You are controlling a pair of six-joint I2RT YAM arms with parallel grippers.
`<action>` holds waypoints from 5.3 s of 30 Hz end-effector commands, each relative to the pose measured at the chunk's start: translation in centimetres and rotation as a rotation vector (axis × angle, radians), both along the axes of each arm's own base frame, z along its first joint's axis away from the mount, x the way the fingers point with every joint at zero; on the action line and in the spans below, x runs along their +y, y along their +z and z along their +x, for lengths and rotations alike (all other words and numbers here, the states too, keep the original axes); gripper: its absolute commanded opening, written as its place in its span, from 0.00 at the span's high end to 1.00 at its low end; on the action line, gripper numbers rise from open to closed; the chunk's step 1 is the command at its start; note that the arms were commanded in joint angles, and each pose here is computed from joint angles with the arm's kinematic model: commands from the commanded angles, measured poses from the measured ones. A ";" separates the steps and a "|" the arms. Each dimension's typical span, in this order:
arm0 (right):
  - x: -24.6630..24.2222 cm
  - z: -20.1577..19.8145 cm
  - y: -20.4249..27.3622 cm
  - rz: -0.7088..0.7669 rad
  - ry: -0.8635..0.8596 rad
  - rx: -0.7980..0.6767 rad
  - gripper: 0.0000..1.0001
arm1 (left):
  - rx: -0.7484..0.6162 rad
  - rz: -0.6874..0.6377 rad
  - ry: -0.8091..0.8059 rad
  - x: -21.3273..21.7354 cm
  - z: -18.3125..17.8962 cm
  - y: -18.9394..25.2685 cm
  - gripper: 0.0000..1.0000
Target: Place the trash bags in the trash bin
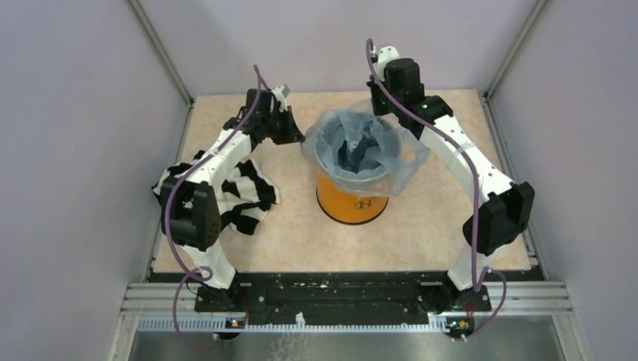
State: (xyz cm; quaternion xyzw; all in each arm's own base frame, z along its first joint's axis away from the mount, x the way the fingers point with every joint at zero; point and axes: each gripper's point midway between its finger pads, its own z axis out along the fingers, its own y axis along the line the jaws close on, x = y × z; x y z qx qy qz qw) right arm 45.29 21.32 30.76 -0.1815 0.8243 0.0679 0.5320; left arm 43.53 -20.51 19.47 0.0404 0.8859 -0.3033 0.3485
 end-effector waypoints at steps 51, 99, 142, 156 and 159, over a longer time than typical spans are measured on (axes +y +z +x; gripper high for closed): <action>-11.3 -12.4 -1.2 0.349 -0.325 0.105 0.40 | 0.020 -0.045 -0.065 -1.2 -3.1 -2.0 1.00; -16.3 -7.5 -21.8 0.276 -0.669 0.334 1.00 | 0.248 0.160 0.164 4.0 -4.9 -14.0 1.00; -19.4 -10.9 -21.8 0.397 -0.703 0.384 0.46 | 0.255 0.291 0.234 6.6 -4.2 -15.4 1.00; -14.4 -13.7 -20.3 0.690 -0.583 0.481 0.44 | 0.250 0.258 0.199 5.5 -4.5 -15.0 1.00; -13.3 -13.9 -19.9 0.747 -0.509 0.448 0.42 | 0.251 0.254 0.194 5.4 -4.5 -15.0 1.00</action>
